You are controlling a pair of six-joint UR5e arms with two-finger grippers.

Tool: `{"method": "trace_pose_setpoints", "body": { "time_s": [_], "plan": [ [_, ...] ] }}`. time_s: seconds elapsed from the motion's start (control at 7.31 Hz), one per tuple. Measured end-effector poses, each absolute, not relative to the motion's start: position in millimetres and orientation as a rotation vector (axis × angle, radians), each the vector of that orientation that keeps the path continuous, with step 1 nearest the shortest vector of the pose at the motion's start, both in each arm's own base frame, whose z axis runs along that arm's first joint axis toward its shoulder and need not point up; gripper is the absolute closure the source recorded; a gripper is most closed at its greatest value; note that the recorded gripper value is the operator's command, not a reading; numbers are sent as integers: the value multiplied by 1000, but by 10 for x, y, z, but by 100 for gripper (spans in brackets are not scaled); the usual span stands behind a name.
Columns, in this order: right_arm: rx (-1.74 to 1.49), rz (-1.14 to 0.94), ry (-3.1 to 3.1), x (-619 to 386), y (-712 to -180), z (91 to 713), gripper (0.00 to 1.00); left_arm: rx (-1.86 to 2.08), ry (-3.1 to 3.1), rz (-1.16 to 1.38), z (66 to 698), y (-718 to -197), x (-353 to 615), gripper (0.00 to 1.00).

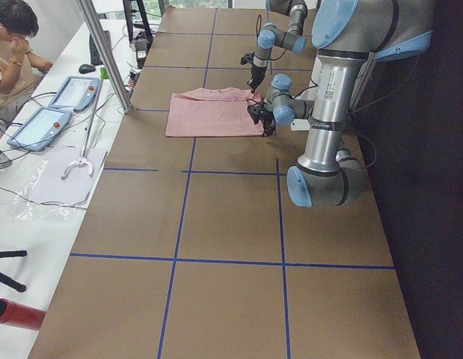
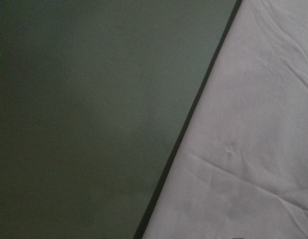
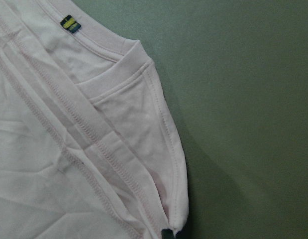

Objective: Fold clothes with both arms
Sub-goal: 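Grasp the near shirt edge with both grippers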

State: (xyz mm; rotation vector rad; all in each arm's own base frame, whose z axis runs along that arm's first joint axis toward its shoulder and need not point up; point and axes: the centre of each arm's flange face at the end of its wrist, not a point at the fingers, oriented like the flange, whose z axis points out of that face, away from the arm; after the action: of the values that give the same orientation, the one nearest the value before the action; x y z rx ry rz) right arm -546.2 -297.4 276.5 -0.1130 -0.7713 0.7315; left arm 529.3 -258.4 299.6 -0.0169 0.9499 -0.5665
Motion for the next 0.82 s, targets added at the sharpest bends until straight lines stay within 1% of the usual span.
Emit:
{"method": "trace_pose_setpoints", "body": {
  "time_s": [0.41, 0.55, 0.68, 0.82],
  "plan": [
    [-113, 731, -771, -5462, -2975, 2766, 100, -24, 944, -552, 3012, -2523, 5348, 29],
    [-113, 731, -771, -5463, -2975, 2767, 100, -27, 940, -547, 3032, -2495, 5375, 33],
    [-113, 731, -770, -5464, -2975, 2772, 100, -31, 934, -538, 3051, -2448, 5415, 47],
    [-113, 731, -769, -5464, -2975, 2777, 100, -34, 930, -531, 3066, -2408, 5448, 73]
  ]
}}
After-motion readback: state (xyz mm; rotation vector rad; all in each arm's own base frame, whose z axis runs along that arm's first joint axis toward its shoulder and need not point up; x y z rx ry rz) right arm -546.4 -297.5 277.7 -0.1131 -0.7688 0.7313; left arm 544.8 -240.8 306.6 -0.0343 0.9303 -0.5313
